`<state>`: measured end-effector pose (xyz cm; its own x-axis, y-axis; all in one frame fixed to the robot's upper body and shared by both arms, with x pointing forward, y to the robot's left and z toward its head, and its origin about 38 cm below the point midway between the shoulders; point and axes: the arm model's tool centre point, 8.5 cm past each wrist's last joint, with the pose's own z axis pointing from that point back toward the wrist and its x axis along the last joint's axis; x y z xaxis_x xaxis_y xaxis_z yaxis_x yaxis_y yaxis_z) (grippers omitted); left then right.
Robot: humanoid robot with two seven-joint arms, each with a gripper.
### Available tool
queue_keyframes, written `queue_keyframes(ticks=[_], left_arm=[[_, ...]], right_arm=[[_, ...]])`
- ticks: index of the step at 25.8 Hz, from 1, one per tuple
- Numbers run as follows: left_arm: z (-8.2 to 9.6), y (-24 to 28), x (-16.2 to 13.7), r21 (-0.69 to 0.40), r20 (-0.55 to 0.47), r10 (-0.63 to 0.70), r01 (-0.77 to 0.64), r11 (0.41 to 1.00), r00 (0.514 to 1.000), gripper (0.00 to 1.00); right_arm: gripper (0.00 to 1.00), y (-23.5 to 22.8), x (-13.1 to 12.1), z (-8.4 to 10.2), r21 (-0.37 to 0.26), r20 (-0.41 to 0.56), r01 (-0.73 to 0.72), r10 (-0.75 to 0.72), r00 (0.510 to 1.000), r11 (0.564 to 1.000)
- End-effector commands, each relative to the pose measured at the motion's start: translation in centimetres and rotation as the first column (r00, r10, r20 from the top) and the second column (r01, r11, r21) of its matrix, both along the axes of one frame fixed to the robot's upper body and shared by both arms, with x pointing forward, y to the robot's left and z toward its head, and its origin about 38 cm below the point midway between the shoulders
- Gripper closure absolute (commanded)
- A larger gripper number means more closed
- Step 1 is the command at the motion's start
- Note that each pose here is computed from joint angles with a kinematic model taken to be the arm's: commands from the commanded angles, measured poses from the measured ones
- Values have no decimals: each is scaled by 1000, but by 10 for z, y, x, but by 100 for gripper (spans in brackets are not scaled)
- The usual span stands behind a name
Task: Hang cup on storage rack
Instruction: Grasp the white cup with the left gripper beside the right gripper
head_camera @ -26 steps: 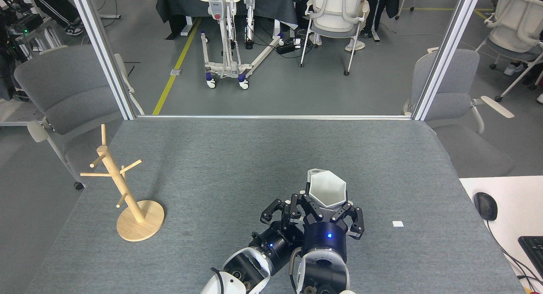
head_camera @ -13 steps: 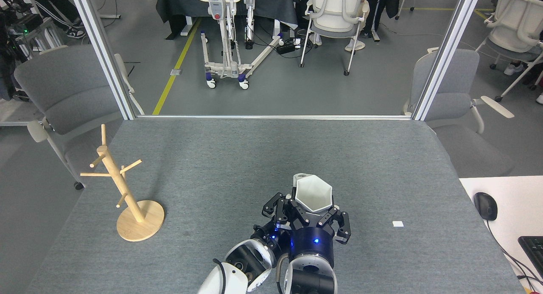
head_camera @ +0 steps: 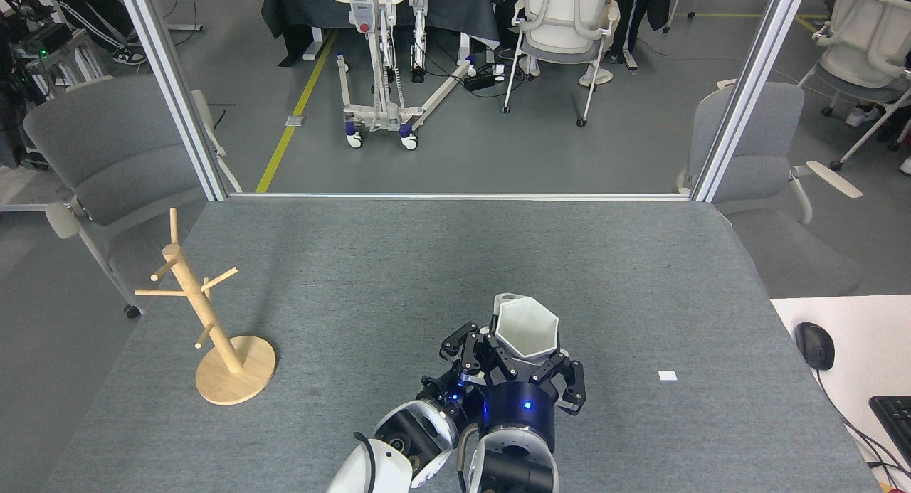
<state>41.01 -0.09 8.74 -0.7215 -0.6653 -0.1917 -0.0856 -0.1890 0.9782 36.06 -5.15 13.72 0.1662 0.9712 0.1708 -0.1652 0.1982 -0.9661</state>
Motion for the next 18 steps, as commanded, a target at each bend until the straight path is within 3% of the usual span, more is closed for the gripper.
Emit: queue_keyframes(ticks=[1,3,7,18], left_arm=[[-1,1,0,3,0,-2,2,1000,1000,100],[-1,2,-1,4,-1,-10,10,1000,1000,100],[0,3,-3,-3,-3,-26,26,1000,1000,100],[-3,8,-8,-21,-16,-83,82,996,996,100]], right_arm=[[67,8,-1,-1,-15,1,-54,54,999,998],[55,7,-2,-2,-17,-4,-54,54,999,998],[4,7,-1,-2,-21,-1,-56,56,998,998],[1,13,5,7,-54,61,-138,141,988,989]])
